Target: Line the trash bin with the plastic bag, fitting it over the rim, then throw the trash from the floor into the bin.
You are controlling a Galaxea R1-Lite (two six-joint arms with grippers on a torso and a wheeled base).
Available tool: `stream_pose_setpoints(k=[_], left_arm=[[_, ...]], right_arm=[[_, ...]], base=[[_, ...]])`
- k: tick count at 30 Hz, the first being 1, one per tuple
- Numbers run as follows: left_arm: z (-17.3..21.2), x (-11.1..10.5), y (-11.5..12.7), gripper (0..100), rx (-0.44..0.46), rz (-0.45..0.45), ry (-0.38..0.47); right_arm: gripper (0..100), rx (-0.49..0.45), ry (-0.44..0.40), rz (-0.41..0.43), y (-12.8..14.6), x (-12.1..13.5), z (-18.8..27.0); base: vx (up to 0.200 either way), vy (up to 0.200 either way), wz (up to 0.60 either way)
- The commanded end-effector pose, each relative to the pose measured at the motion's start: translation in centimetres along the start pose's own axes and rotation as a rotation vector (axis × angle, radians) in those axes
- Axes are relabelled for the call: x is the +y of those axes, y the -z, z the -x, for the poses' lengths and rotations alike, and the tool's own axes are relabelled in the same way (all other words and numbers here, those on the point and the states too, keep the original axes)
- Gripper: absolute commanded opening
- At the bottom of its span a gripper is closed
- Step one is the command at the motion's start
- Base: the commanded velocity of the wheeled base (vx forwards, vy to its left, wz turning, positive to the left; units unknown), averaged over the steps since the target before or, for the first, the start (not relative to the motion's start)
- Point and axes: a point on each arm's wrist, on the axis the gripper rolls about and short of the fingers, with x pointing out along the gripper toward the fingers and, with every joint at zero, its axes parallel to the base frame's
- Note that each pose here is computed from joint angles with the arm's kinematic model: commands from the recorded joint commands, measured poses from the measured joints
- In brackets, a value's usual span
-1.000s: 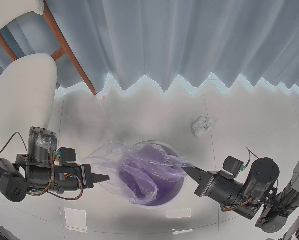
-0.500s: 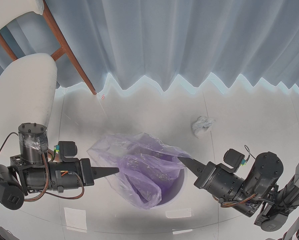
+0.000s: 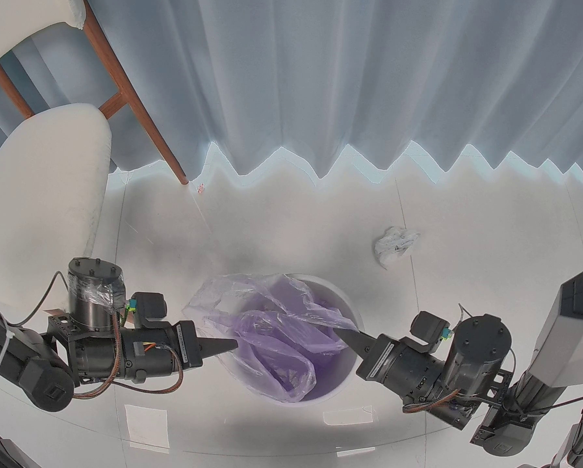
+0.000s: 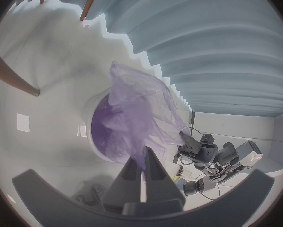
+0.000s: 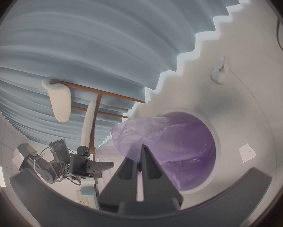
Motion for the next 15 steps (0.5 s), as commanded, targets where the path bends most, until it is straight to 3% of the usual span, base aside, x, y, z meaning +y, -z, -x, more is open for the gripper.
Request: stream_pose_setpoints(k=[1,15], left_arm=[[-1.1,1.0,0.4,0,0.039,0.027,-0.031],[-1.7,1.6,0.4,0,0.033,0.037,-0.074]], right_arm=[[0,0.021,0.027,-0.001,0.9,-0.9,-0.6],[0,0.021,0.080,0.007,1.7,-2.1,-1.7]], base=[[0.000,0.000,0.00],[0.000,0.000,0.00]])
